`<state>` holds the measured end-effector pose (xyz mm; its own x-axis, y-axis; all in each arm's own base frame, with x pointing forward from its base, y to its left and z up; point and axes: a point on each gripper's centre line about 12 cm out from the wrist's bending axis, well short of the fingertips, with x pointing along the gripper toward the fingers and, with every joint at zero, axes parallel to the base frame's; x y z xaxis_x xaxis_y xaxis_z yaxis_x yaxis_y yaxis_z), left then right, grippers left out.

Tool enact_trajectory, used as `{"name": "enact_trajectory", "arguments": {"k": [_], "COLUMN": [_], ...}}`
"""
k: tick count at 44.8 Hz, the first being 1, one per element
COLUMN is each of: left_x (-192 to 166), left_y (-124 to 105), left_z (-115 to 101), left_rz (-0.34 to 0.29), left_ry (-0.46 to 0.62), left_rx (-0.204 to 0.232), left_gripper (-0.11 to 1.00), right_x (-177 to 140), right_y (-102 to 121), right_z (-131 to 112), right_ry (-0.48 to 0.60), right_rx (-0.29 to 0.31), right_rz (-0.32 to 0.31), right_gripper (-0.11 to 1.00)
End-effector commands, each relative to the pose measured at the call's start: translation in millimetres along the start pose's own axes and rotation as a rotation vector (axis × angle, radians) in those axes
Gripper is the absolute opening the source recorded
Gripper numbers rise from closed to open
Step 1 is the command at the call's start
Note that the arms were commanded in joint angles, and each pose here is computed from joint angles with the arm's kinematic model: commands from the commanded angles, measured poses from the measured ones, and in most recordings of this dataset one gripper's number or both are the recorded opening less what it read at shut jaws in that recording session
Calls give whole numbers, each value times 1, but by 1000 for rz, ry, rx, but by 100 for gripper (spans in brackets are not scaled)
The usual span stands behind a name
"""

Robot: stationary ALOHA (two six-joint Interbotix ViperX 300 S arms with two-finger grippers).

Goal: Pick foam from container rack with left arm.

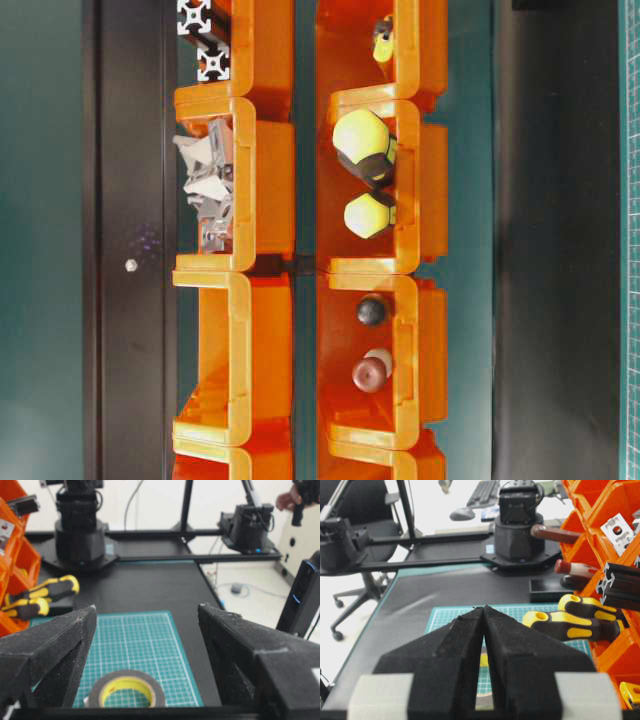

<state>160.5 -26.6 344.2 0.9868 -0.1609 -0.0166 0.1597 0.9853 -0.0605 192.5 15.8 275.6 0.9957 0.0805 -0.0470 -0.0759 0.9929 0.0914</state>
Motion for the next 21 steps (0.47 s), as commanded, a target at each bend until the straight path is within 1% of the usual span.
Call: {"name": "enact_trajectory", "arguments": {"k": [1, 21], "left_x": [2, 3], "left_y": [0, 0], "left_z": [1, -1], "left_rz": [3, 2], "left_ry": [0, 8], "left_rx": [1, 2], "left_gripper": [79, 79], "right_x": [1, 1], "right_y": [0, 1], "right_z": [3, 3], "right_ry": [-9, -8], "right_rx": [3, -3], "right_rz": [0, 2], "right_gripper": [0, 0]}}
